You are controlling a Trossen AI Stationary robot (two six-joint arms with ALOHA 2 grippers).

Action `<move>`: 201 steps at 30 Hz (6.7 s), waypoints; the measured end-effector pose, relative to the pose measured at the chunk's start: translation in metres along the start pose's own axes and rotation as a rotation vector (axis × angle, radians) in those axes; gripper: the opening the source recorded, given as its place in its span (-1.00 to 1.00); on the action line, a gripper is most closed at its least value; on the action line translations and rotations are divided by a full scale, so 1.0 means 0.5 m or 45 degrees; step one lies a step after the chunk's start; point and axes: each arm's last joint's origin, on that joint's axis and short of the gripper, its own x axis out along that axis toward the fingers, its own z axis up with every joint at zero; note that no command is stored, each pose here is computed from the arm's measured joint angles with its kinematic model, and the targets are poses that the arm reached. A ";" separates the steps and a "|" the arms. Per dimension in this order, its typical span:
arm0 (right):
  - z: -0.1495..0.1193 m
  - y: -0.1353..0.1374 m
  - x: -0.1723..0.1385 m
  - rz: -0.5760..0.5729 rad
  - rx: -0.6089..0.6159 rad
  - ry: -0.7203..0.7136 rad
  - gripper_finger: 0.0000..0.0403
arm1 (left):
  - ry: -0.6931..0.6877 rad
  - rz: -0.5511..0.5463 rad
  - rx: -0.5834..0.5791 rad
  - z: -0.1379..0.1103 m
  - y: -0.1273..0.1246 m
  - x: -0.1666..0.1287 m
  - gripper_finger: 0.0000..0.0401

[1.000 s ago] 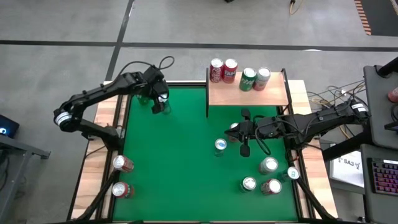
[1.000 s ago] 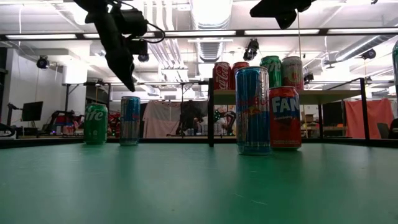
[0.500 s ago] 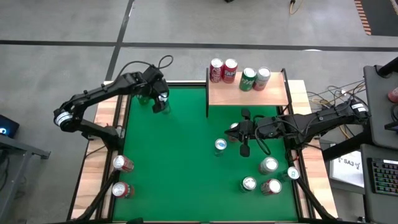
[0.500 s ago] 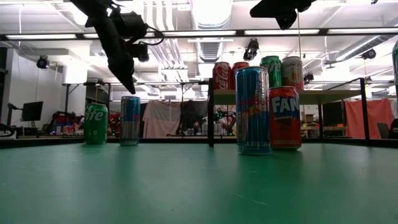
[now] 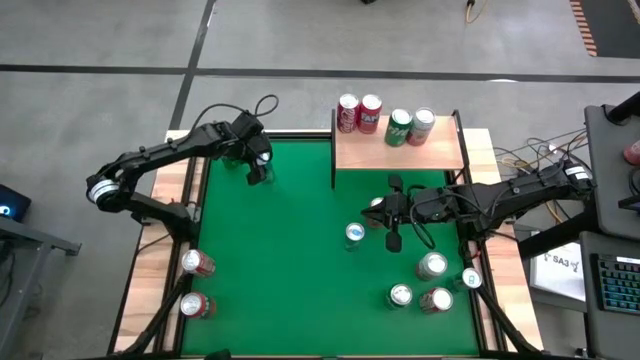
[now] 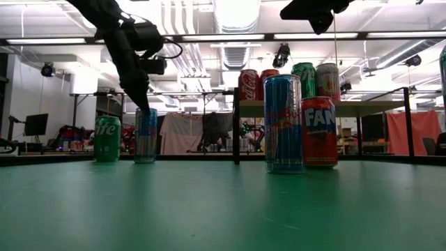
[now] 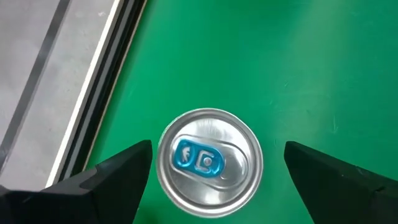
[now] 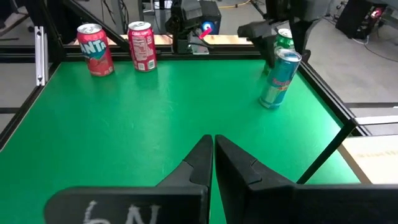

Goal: Place canned beverage on shelf
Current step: Put the top blue soda can on the shelf

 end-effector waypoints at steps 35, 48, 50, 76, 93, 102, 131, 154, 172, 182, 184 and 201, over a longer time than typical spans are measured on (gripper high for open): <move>0.019 0.002 0.021 0.000 0.045 -0.145 -0.95 | -0.253 -0.147 -0.154 -0.011 -0.111 -0.082 0.05; 0.038 -0.005 0.113 -0.062 0.066 -0.219 -0.95 | -0.782 -0.411 -0.002 0.016 -0.292 -0.205 0.05; 0.051 -0.002 0.123 -0.061 0.061 -0.203 -0.94 | -0.799 -0.377 0.012 0.014 -0.309 -0.208 0.05; 0.129 0.025 0.275 -0.101 -0.052 0.188 0.18 | -0.834 -0.327 0.016 0.025 -0.347 -0.198 0.05; 0.126 0.005 0.291 -0.114 -0.050 0.199 0.18 | -0.845 -0.307 -0.004 0.029 -0.348 -0.196 0.05; 0.125 0.003 0.292 -0.171 -0.179 0.203 0.16 | -0.841 -0.287 -0.001 0.028 -0.347 -0.195 0.05; 0.139 -0.004 0.293 -0.199 -0.069 0.214 0.63 | -0.934 -0.288 -0.025 0.039 -0.347 -0.205 0.14; 0.171 -0.031 0.225 -0.385 0.037 0.210 0.03 | -1.049 -0.196 0.116 0.044 -0.330 -0.246 0.68; 0.026 -0.125 -0.066 -1.162 0.422 -0.085 0.03 | -1.174 -0.171 0.113 0.015 -0.306 -0.276 0.68; -0.106 -0.164 -0.156 -1.435 0.696 -0.318 0.03 | -1.135 -0.034 0.120 0.023 -0.310 -0.259 0.68; -0.122 -0.164 -0.156 -1.481 0.707 -0.340 0.03 | -1.126 -0.008 0.112 0.024 -0.311 -0.256 0.68; -0.185 -0.165 -0.109 -1.758 0.630 -0.395 0.03 | -1.158 0.068 0.083 -0.028 -0.297 -0.229 0.68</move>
